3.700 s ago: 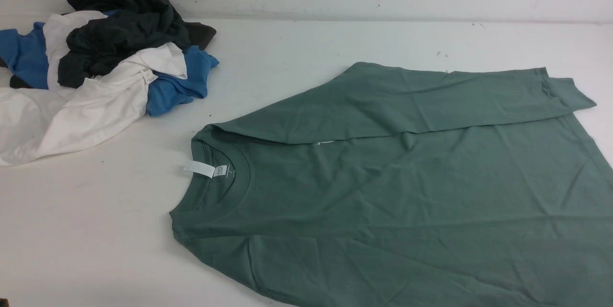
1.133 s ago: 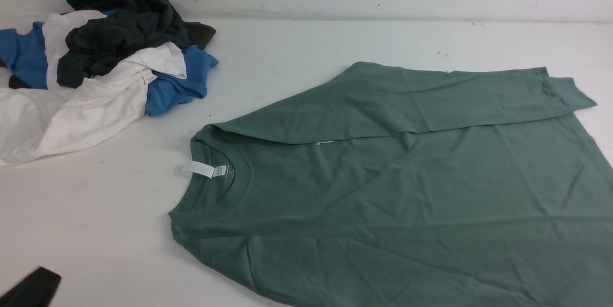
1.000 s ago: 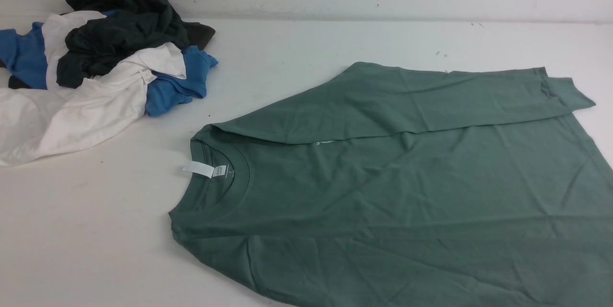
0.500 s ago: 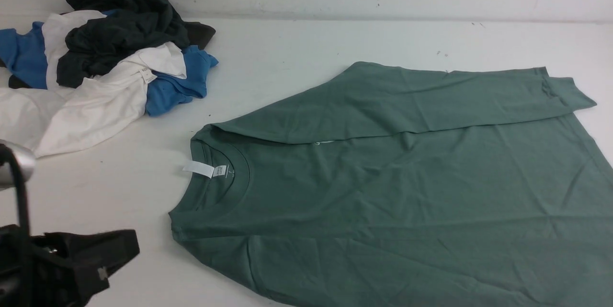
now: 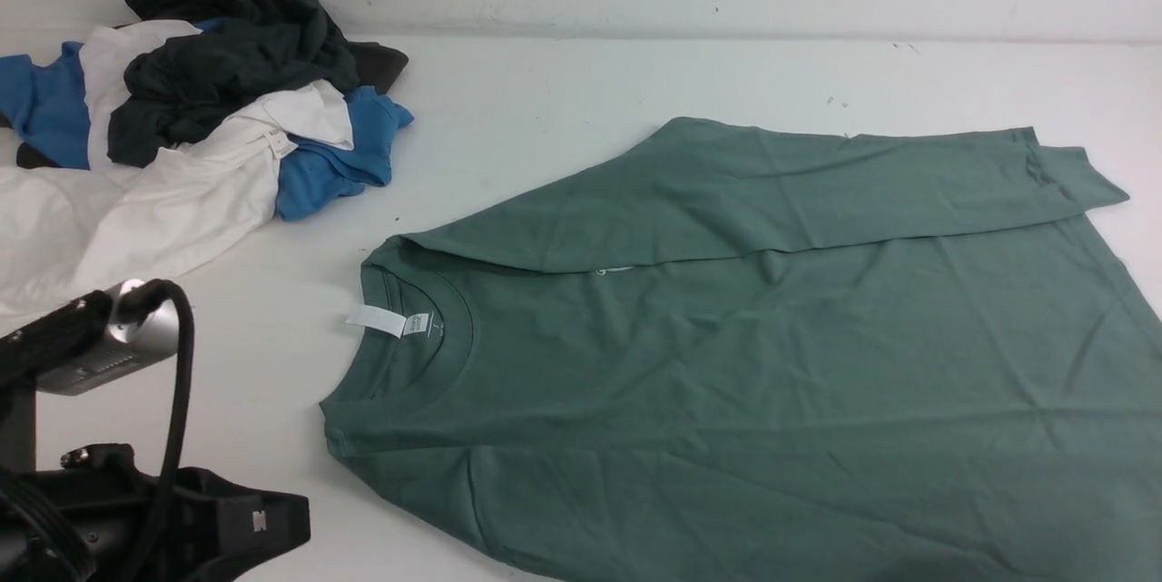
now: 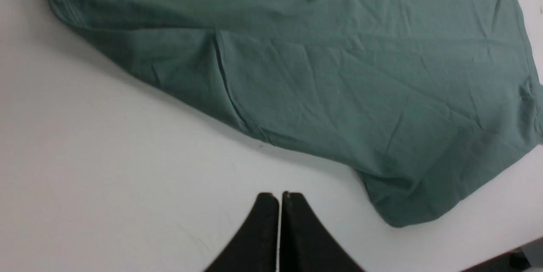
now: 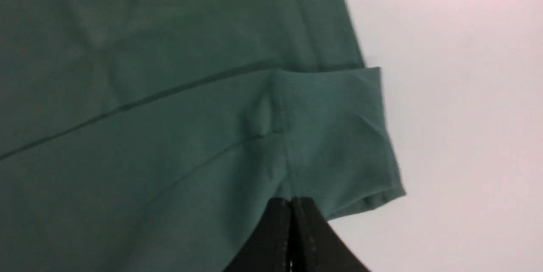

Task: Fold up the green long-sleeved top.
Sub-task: Hold the cuff closest to the cuff with your right arm

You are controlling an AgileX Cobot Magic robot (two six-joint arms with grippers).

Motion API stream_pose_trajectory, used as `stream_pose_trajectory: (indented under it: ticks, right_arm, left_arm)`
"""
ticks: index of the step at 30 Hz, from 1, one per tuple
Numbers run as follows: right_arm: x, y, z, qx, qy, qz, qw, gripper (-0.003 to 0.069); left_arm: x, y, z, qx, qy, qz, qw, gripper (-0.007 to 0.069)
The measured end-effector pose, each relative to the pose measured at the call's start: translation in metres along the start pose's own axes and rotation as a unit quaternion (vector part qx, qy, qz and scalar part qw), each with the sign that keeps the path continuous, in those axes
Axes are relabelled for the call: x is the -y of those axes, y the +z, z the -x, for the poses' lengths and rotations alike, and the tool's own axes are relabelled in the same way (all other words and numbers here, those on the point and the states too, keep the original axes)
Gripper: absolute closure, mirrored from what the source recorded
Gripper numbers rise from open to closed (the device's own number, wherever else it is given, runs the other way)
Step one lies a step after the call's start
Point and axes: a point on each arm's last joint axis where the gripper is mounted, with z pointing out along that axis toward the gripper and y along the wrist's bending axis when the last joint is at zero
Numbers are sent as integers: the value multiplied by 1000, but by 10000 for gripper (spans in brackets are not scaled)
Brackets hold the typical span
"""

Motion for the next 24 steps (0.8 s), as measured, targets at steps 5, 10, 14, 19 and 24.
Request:
stream_pose_trajectory:
  ticks: [5, 10, 14, 19, 24]
  right_arm:
    - [19, 22, -9, 10, 49, -35, 998, 627]
    - [20, 30, -10, 19, 45, -31, 998, 542]
    - [23, 35, -6, 23, 46, -34, 998, 422]
    - [31, 55, 0, 14, 57, -37, 998, 295]
    - [43, 89, 3, -33, 96, -29, 994, 267]
  left_arm:
    - [-4, 7, 0, -29, -14, 1, 999, 629]
    - [-5, 10, 1, -34, -18, 3, 999, 629]
    - [-7, 10, 3, -24, -19, 9, 1000, 629]
    - [-8, 12, 6, -23, -21, 11, 999, 629]
    - [-8, 13, 6, -28, -22, 11, 999, 629]
